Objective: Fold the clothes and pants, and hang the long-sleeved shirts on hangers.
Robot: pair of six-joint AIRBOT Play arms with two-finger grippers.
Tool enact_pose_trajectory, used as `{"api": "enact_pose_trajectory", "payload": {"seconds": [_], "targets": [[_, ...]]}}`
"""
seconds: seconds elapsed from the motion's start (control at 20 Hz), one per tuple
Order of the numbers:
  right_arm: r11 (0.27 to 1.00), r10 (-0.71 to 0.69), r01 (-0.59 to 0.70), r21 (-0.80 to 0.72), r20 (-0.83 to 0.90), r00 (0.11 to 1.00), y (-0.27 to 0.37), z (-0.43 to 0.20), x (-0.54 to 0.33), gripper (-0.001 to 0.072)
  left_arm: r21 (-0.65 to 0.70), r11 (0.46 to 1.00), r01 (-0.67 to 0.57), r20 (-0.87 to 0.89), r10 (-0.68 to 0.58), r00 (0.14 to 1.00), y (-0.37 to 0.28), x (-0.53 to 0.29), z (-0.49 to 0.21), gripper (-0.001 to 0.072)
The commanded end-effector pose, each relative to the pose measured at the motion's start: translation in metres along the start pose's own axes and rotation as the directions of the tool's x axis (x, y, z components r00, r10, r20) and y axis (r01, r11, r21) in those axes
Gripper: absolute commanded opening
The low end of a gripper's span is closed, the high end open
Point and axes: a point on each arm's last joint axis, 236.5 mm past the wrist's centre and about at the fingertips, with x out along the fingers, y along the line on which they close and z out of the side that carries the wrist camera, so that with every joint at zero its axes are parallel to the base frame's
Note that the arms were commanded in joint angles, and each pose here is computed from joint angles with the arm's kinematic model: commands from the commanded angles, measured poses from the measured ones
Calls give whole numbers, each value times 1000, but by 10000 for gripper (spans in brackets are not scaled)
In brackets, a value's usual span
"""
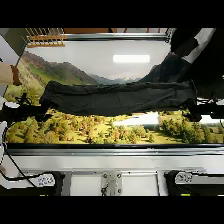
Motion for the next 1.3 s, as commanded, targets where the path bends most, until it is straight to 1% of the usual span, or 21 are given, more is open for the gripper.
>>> {"api": "enact_pose_trajectory", "payload": {"seconds": [0.0, 0.2, 0.4, 0.45, 0.5, 0.55, 0.6, 0.7, 0.8, 0.95, 1.05, 1.25], "targets": [[994, 109, -109, 4, 13, 994, 33, -6, 31, 654, 1, 999, 44, 3, -44, 999, -10, 21, -5, 672], [994, 111, -109, -29, 44, 993, 52, -10, 54, 653, 40, 998, 42, 20, -43, 999, -22, 29, 4, 672], [993, 107, -104, -57, 68, 992, 61, -11, 62, 639, 50, 997, 52, -15, -52, 999, -29, 38, 11, 661], [993, 107, -103, -58, 74, 991, 61, -9, 62, 455, 52, 997, 57, -31, -55, 998, -31, 40, 10, 463], [993, 107, -102, -57, 79, 991, 60, -8, 62, 225, 55, 997, 60, -42, -58, 997, -32, 40, 11, 282], [993, 107, -102, -59, 85, 991, 61, -6, 61, 68, 60, 996, 66, -45, -63, 997, -34, 38, 13, 111], [993, 104, -98, -72, 92, 990, 61, -5, 57, 20, 73, 995, 62, -40, -59, 997, -34, 34, 18, 19], [988, 89, -74, -134, 106, 990, 63, -4, 45, 19, 110, 993, 52, -48, -46, 998, -34, 19, 26, 19], [975, 47, -25, -222, 93, 995, 60, -11, 27, 18, 143, 989, 29, -29, -25, 999, -28, -6, 39, 18], [933, -114, 116, -340, 27, 993, 32, -40, 3, 18, 173, 984, -45, 19, 42, 999, -5, -43, 47, 19], [887, -224, 207, -413, 7, 974, 7, -65, -11, 18, 168, 981, -94, 31, 90, 995, 17, -57, 35, 19], [867, -272, 215, -450, -66, 960, -21, -133, -28, 19, 174, 973, -149, -12, 154, 988, 61, -69, -8, 19]]}}
